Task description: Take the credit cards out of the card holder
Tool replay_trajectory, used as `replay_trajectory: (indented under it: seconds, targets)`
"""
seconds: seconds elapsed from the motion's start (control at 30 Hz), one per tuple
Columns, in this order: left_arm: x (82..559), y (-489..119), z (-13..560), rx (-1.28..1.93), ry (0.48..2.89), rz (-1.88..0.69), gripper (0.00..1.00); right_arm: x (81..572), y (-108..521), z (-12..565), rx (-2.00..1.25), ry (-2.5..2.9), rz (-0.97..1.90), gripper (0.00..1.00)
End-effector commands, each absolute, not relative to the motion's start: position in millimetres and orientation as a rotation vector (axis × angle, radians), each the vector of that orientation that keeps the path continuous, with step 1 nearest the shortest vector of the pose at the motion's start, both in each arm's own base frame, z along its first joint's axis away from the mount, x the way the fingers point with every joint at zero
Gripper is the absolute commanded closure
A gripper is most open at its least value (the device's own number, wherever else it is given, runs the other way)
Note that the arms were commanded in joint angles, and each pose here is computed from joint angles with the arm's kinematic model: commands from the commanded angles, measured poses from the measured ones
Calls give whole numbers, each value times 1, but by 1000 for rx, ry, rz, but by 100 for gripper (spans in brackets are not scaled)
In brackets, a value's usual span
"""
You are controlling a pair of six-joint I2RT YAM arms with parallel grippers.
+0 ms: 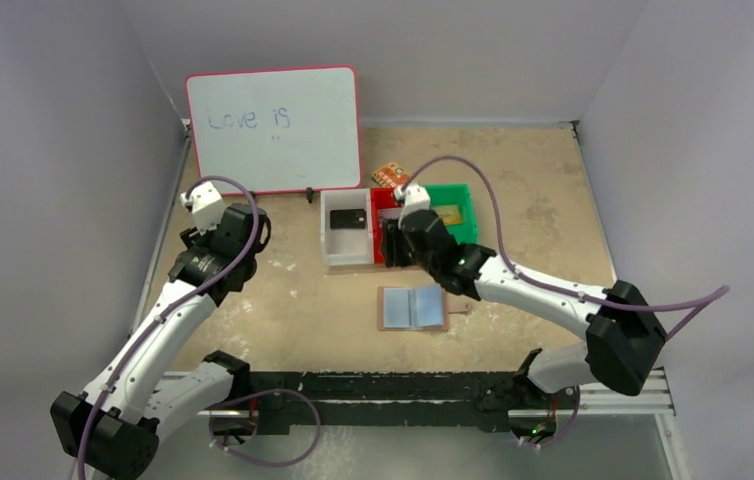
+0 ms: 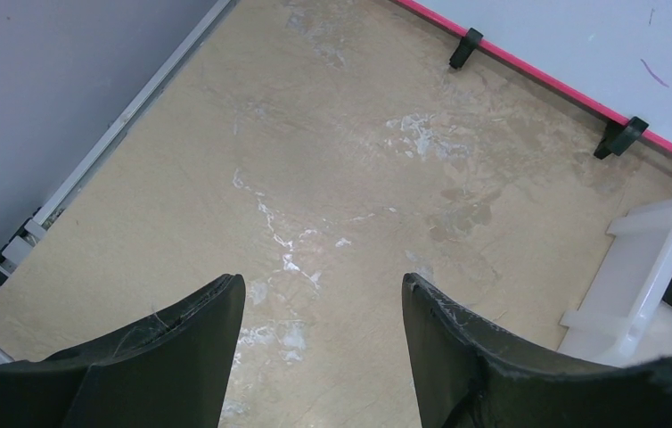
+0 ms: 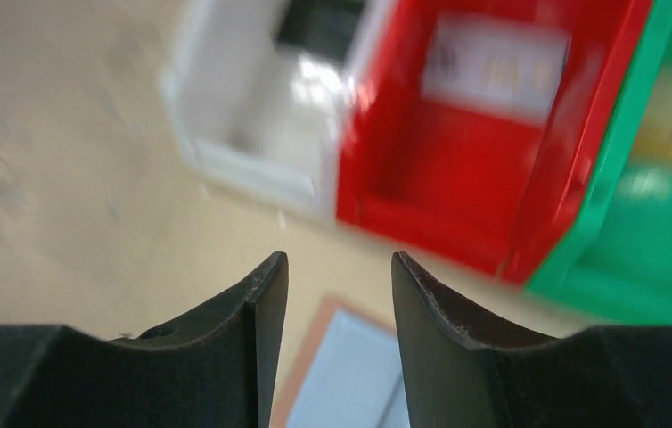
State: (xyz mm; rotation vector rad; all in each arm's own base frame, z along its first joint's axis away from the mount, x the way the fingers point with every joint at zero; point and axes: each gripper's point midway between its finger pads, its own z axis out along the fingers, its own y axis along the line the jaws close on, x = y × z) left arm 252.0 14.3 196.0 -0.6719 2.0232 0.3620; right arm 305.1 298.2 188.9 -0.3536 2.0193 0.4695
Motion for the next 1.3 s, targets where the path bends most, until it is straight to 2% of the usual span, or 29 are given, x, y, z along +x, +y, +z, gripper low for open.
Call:
replay_trajectory:
  seconds: [0.0, 0.23, 0.4, 0.63, 0.77, 0.97, 1.1, 1.27]
  targets:
    - [257, 14, 198, -659, 2022, 371, 35, 241, 281, 111, -92, 2307, 478, 50]
    - [259, 15, 194, -656, 2034, 395, 36, 190, 277, 64, -95, 2438, 268, 40]
    - [258, 16, 193, -658, 2036, 412, 36, 185, 270, 49, -90, 2461, 190, 37]
    - [259, 17, 192, -659, 2038, 419, 37, 183, 270, 27, -119, 2496, 131, 37]
    - [259, 17, 192, -658, 2039, 421, 38, 184, 268, 15, -124, 2516, 70, 41]
    - [258, 17, 191, -657, 2040, 421, 38, 179, 269, 11, -114, 2533, 112, 60]
    - [259, 17, 191, -658, 2040, 420, 38, 181, 281, 23, -113, 2505, 226, 63]
    - [258, 16, 191, -658, 2044, 415, 38, 186, 283, 31, -64, 2484, 304, 62]
